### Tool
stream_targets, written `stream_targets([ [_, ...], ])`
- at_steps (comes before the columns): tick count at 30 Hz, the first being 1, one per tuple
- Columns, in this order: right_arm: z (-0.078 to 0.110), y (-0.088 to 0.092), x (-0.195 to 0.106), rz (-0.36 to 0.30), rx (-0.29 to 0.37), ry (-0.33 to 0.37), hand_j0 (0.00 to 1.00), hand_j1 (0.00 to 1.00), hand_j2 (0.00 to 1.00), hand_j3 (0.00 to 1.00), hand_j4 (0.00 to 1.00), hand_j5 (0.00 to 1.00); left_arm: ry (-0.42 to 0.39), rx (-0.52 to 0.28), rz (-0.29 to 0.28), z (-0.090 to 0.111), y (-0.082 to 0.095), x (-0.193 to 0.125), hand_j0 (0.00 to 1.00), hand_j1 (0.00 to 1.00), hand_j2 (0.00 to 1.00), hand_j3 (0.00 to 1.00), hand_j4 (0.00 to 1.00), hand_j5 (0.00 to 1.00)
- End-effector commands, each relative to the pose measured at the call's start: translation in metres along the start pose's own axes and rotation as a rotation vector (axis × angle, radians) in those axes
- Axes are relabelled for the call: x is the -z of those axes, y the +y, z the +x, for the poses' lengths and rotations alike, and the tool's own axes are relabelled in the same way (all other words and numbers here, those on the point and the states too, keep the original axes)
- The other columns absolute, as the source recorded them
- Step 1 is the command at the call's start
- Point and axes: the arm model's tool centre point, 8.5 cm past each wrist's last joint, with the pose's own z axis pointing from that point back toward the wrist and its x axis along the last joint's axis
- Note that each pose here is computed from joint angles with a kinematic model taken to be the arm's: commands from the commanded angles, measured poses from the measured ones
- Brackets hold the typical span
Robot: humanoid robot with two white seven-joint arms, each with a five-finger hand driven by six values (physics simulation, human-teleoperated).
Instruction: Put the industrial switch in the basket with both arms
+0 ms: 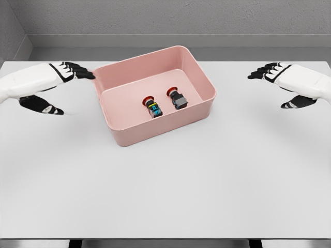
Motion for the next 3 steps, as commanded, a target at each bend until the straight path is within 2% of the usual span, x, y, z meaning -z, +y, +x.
stream_targets([
  [1,-0.0003,-0.0006,-0.0001,-0.004,0.005,0.001,1.0,1.0,1.0,1.0,1.0,1.0,0.061,-0.016,0.014,-0.0163,0.0054,-0.0157,1.0,1.0,1.0,1.0,1.0,1.0],
  [3,0.0009,0.0,0.0013,-0.005,0.007,-0.003,1.0,1.0,1.0,1.0,1.0,1.0,0.081,-0.028,0.013,-0.0213,0.0017,-0.0204,1.0,1.0,1.0,1.0,1.0,1.0],
])
